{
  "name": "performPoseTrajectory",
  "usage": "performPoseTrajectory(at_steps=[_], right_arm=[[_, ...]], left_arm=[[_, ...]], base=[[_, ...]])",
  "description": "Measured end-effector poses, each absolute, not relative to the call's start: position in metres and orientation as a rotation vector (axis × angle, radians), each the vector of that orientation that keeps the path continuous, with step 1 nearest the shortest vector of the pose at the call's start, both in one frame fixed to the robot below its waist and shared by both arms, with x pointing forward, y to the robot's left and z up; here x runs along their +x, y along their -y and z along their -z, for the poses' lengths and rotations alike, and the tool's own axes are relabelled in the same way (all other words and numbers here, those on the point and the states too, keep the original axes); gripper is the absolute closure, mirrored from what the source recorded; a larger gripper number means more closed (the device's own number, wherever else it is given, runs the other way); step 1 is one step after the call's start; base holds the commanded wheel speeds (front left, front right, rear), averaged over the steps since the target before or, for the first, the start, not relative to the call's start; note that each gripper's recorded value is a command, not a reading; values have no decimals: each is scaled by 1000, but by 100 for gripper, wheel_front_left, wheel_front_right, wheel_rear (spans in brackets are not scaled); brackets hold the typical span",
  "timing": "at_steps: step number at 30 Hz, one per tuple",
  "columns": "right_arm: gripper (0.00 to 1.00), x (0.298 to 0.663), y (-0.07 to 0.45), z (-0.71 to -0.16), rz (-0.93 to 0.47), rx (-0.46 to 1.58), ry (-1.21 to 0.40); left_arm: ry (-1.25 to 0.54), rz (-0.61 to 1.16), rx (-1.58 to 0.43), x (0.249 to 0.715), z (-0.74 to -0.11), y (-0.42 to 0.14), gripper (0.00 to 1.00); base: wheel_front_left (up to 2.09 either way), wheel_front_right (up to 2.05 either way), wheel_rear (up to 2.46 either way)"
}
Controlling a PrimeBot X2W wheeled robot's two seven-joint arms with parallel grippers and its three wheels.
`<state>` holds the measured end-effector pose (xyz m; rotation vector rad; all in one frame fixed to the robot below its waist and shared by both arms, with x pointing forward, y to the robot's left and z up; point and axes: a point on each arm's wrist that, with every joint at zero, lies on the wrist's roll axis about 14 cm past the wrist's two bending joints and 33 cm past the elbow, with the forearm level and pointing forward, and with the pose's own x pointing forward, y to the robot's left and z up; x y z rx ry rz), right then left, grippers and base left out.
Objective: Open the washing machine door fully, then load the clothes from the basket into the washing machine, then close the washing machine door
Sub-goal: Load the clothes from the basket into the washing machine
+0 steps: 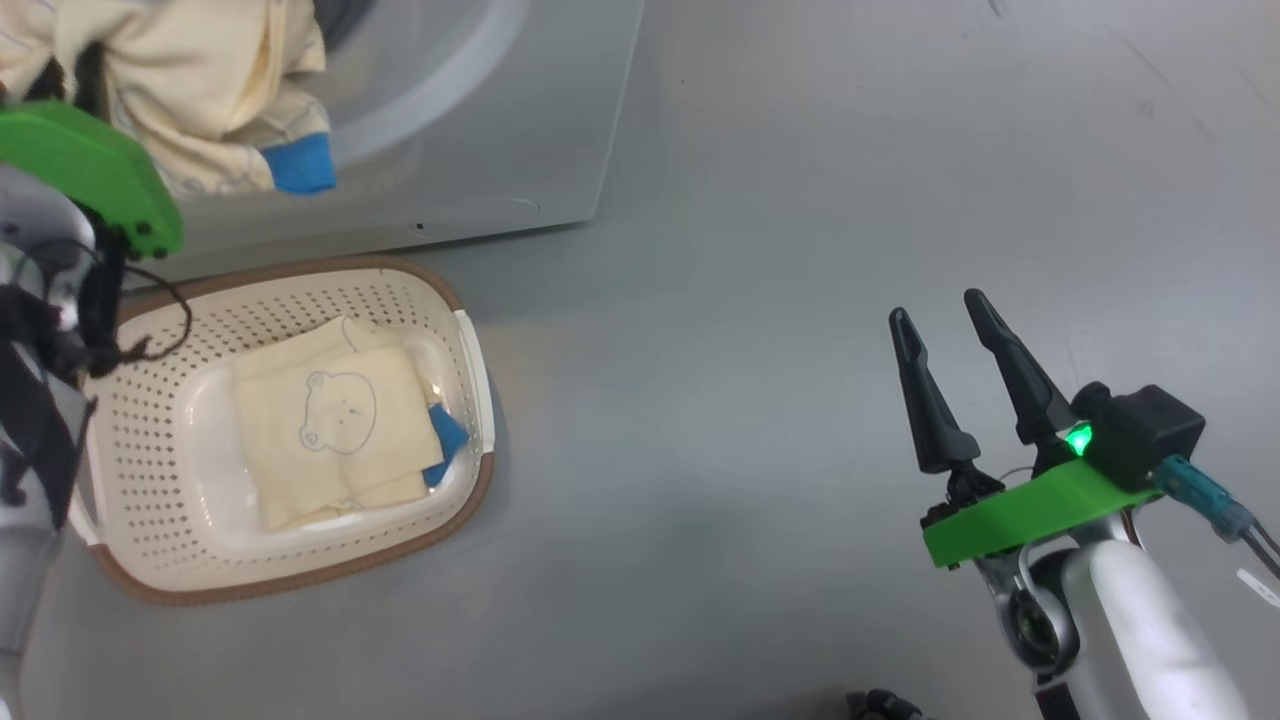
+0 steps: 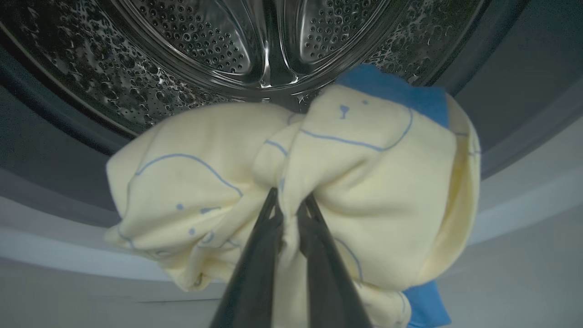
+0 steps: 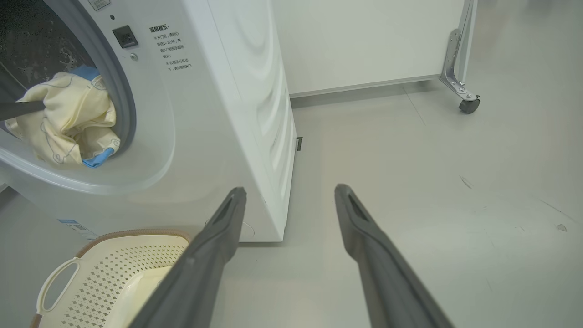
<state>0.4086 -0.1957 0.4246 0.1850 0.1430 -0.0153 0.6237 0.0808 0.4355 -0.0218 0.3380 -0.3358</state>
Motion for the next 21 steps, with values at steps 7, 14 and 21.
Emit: performPoseTrajectory(at_steps=[7, 14, 21], right_arm=[[0, 419, 205, -413, 42, 191, -163], [0, 423, 212, -398, 64, 200, -198], [0, 424, 217, -393, 77, 191, -213]], left_arm=[[-405, 349, 8, 670, -433, -77, 100], [-381, 317, 28, 711, -436, -85, 100], [-219, 278, 30, 739, -457, -89, 100]], base=[[0, 0, 0], [0, 0, 0], [0, 0, 0]])
